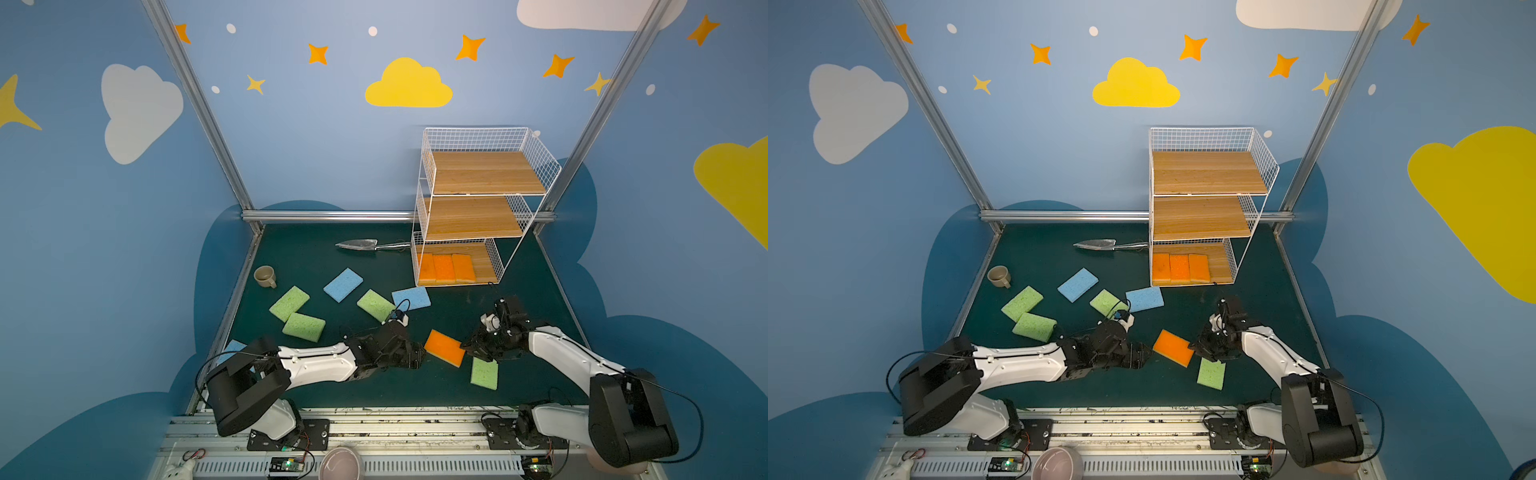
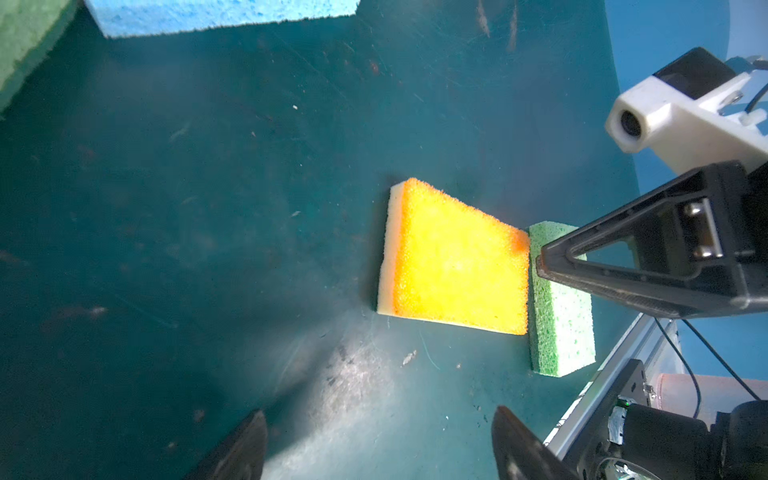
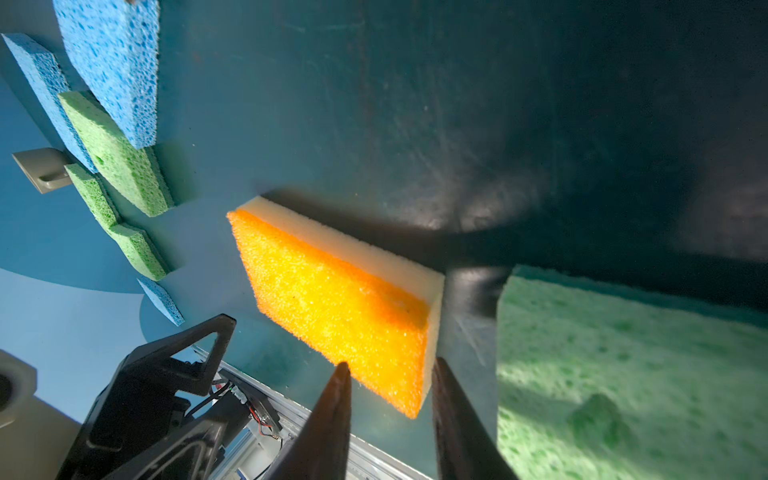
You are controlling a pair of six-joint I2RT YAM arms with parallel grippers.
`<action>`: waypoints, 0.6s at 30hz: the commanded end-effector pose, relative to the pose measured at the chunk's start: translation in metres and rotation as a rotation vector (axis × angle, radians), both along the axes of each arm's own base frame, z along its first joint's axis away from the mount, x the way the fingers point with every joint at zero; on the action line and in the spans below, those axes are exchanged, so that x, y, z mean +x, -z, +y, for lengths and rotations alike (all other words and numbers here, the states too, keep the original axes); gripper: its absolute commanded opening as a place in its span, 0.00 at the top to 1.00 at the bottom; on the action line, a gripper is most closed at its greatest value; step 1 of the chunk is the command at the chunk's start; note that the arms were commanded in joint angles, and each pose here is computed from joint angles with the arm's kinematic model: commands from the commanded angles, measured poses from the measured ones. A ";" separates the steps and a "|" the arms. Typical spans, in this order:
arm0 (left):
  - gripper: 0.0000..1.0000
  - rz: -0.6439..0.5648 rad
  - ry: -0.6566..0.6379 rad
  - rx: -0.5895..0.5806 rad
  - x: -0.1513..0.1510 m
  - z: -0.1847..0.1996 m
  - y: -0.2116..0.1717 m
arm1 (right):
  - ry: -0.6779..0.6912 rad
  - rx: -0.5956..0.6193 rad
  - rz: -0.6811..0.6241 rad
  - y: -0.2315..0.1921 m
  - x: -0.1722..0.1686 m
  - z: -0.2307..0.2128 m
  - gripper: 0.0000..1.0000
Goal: Place and organize the cleaning sponges onto the shelf
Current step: 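Grasp the orange sponge with the right gripper while the left gripper draws back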
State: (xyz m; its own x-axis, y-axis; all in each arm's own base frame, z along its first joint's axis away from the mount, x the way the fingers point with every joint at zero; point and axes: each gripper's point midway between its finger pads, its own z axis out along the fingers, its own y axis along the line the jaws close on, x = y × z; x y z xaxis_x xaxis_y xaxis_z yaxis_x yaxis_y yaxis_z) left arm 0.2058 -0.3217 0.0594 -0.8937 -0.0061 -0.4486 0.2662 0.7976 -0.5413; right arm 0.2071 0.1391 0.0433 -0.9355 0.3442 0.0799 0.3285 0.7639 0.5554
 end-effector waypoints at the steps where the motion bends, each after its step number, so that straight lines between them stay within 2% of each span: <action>1: 0.14 -0.007 0.000 0.018 0.002 0.005 -0.001 | -0.017 0.007 0.020 0.007 -0.006 0.003 0.67; 7: 0.01 -0.029 -0.006 0.035 0.002 0.013 -0.004 | -0.021 0.040 0.014 0.013 -0.001 0.013 0.68; 10: 0.01 -0.040 -0.024 0.046 0.004 0.019 -0.006 | -0.027 0.047 0.028 0.018 0.001 0.017 0.71; 18: 0.00 -0.044 -0.078 0.063 0.005 0.036 -0.006 | 0.000 0.048 0.020 0.018 0.004 0.015 1.00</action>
State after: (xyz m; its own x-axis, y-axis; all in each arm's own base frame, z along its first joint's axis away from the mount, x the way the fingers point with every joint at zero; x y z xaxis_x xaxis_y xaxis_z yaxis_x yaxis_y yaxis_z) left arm 0.2099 -0.2980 0.0716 -0.8704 -0.0400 -0.4907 0.2481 0.8253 -0.5073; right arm 0.2108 0.1567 0.0259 -0.9384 0.3227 0.1238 0.3313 0.7373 0.5888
